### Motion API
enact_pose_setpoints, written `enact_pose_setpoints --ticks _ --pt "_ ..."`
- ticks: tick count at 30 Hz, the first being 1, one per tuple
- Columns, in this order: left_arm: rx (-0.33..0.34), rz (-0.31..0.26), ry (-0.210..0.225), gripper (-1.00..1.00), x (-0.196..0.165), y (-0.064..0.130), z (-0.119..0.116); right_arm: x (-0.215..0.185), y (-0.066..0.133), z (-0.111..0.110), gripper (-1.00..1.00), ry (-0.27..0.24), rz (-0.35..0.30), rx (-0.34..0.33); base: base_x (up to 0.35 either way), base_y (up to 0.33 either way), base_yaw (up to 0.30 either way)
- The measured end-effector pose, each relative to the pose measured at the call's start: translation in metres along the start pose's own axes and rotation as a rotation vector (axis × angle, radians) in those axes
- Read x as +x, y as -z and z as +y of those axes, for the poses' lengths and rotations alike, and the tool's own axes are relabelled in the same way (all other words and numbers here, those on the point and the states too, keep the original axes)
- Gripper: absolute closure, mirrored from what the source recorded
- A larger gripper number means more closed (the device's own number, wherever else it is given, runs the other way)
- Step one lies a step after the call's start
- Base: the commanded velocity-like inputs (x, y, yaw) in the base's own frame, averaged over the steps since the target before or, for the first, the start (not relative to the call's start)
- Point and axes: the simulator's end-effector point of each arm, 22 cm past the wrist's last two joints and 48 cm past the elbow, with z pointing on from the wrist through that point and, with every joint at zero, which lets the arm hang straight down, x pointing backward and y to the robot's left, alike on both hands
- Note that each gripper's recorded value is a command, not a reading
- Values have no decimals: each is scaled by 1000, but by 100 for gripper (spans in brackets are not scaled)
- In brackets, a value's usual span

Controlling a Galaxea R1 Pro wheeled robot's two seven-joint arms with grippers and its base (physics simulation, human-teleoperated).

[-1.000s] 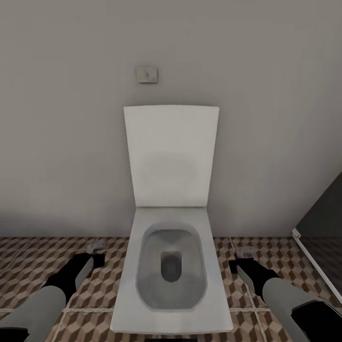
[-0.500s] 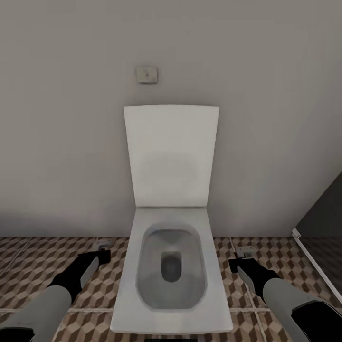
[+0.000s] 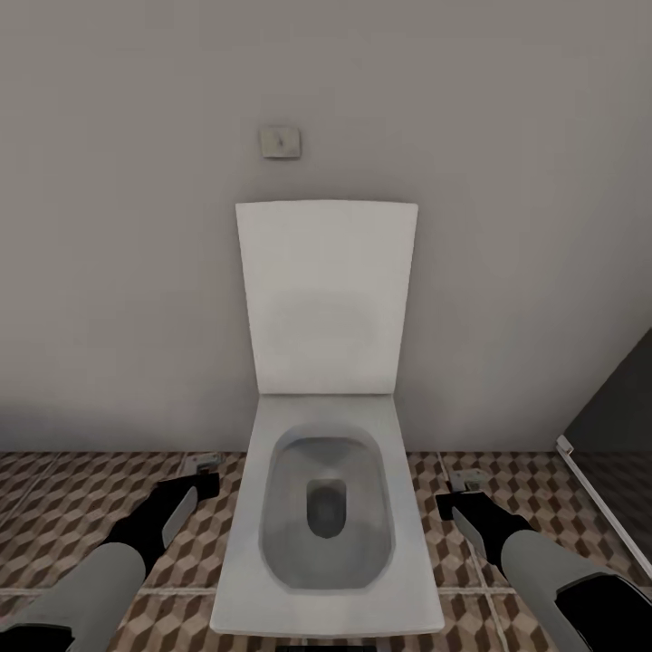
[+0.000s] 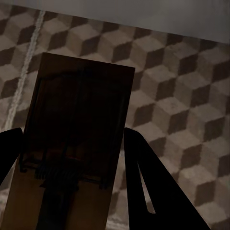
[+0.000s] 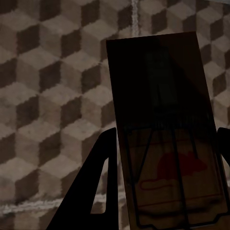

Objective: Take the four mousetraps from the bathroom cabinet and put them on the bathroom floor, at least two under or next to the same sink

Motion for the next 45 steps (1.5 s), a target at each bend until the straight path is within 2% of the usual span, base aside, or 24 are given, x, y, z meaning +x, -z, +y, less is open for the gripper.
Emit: enact_pose_setpoints --ticks 13,45 --pt "-1 -6 1 100 -2 0 0 0 0 1 100 2 -1 0 0 0 0" --pt "-23 121 -23 100 67 -47 9 63 -46 16 100 25 111 -9 0 0 0"
